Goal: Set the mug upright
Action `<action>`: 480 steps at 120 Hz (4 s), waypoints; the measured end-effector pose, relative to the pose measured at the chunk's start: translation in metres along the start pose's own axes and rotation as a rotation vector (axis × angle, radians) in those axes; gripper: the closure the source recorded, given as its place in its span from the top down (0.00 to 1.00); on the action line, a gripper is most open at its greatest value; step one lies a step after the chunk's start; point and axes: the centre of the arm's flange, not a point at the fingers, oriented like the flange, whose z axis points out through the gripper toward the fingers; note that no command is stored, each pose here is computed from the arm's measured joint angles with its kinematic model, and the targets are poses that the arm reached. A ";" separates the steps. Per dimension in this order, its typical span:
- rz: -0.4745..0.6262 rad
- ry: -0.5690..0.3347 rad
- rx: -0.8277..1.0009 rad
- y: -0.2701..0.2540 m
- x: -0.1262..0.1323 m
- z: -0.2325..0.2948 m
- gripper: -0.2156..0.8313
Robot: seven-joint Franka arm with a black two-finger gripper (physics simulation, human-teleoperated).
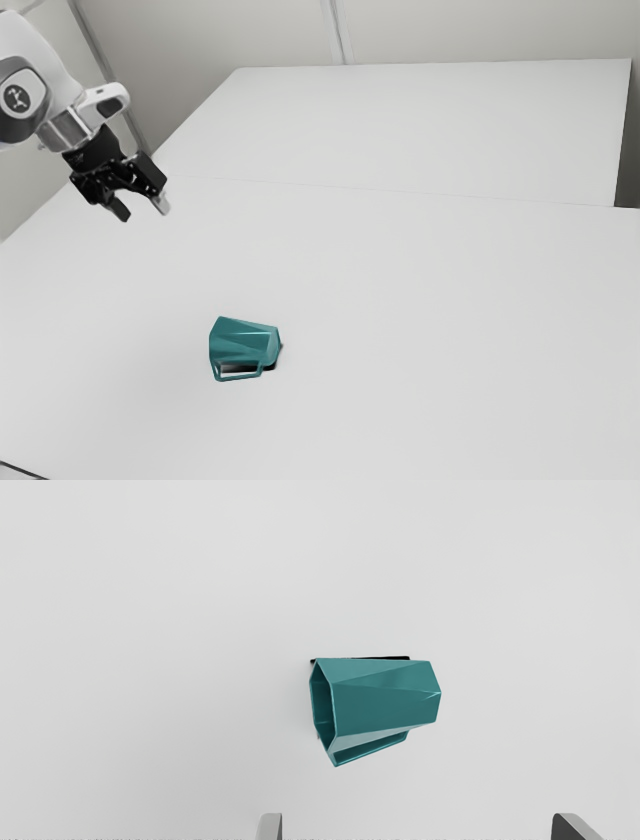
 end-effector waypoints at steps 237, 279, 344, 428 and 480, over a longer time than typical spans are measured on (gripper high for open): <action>0.209 0.041 -0.640 -0.109 -0.076 0.202 0.76; 0.263 0.068 -0.678 -0.113 -0.074 0.225 0.75; 0.320 0.082 -0.700 -0.105 -0.050 0.256 0.75; 0.371 0.087 -0.718 -0.074 -0.042 0.278 0.45; 0.363 0.128 -0.701 -0.087 -0.037 0.268 0.14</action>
